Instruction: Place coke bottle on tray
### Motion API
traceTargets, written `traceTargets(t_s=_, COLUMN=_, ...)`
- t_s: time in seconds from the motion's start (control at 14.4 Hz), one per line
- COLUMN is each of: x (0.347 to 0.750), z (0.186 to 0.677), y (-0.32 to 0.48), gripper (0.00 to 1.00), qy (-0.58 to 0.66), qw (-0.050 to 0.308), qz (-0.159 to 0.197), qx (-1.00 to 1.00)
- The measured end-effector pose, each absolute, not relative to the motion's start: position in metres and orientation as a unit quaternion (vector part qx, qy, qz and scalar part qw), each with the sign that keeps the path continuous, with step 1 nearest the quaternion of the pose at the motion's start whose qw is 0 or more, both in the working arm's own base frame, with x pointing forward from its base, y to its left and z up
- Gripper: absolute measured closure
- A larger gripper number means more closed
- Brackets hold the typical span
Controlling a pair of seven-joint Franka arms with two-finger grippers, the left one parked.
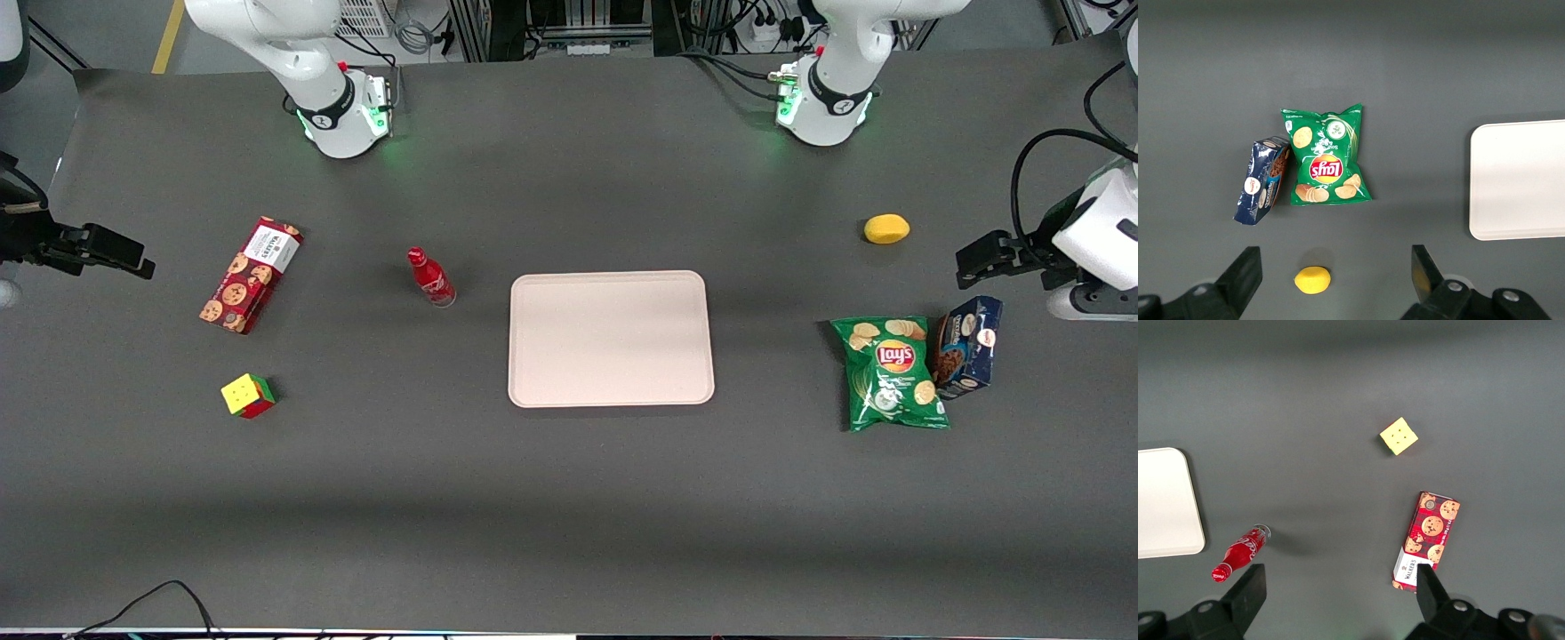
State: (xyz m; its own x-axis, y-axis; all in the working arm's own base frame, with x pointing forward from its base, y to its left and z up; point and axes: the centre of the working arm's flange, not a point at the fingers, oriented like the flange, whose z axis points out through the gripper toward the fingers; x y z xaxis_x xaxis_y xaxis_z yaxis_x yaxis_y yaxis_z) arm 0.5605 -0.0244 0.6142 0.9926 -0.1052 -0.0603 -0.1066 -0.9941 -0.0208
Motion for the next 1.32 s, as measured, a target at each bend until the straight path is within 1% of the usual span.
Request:
traceTargets(t_s=0.9, x=0.562, z=0.613, y=-0.026, gripper=0.00, qy=0.049, qw=0.010, qz=0.033, qx=-0.998)
traceTargets(t_s=1.11, x=0.558, z=0.609, y=-0.015, gripper=0.00, qy=0.034, qw=0.011, qz=0.056, qx=-0.998)
traceTargets(t_s=1.32, x=0.555, z=0.607, y=0.024, gripper=0.00, qy=-0.001, qw=0.009, qz=0.064, qx=-0.998)
